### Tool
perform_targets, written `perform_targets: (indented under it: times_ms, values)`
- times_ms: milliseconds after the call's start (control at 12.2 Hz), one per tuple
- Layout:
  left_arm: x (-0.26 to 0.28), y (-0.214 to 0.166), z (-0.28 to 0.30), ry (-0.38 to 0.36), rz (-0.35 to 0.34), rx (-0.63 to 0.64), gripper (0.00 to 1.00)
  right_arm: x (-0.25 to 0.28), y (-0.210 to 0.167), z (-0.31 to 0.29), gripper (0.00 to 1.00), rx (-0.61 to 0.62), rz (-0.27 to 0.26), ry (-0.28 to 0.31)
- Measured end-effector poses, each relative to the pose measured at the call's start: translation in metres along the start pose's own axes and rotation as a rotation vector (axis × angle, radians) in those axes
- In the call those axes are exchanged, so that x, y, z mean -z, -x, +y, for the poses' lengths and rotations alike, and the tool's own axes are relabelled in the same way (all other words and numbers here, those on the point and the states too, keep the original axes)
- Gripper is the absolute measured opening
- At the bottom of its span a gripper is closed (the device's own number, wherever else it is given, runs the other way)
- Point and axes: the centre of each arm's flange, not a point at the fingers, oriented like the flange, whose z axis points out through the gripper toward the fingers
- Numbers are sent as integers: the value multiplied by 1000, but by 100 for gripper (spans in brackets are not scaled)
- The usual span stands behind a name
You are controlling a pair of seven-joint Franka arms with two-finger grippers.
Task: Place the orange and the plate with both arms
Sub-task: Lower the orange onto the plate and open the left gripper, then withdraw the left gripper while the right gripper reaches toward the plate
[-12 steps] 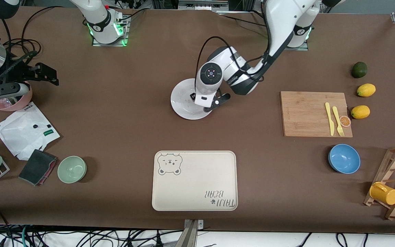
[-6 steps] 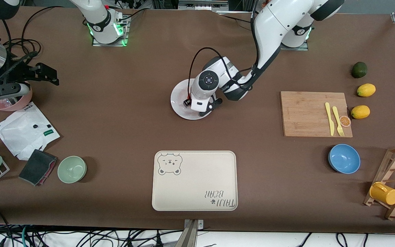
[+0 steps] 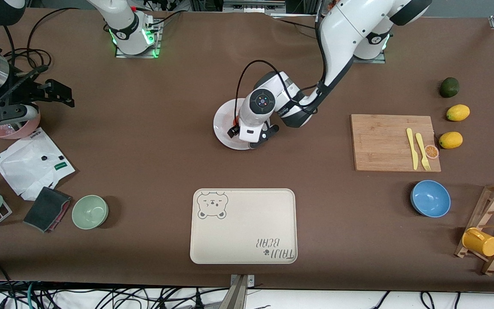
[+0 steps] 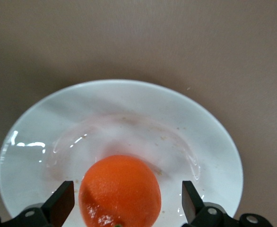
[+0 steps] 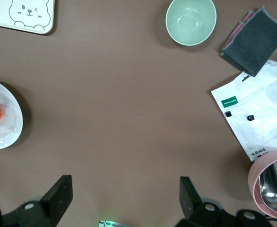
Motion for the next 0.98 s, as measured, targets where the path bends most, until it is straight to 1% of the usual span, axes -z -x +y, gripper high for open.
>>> perform_targets:
  times_ms: [82, 163, 327, 490, 816, 980]
  values:
    - [22, -8, -1, -10, 10, 11, 100, -3, -2, -4, 100, 4, -3, -14]
    - [47, -18, -4, -18, 22, 20, 100, -8, -5, -10, 100, 8, -8, -41]
    - [95, -44, -18, -49, 41, -20, 100, -20, -13, -19, 100, 11, -15, -101]
    - [133, -79, -38, -86, 44, -108, 100, -33, -21, -26, 100, 7, -9, -174]
    - [201, -160, -87, -112, 33, -319, 100, -72, -37, -59, 100, 22, -23, -287]
    - [236, -194, -117, -117, 31, -413, 100, -97, -49, -71, 100, 14, -31, -344]
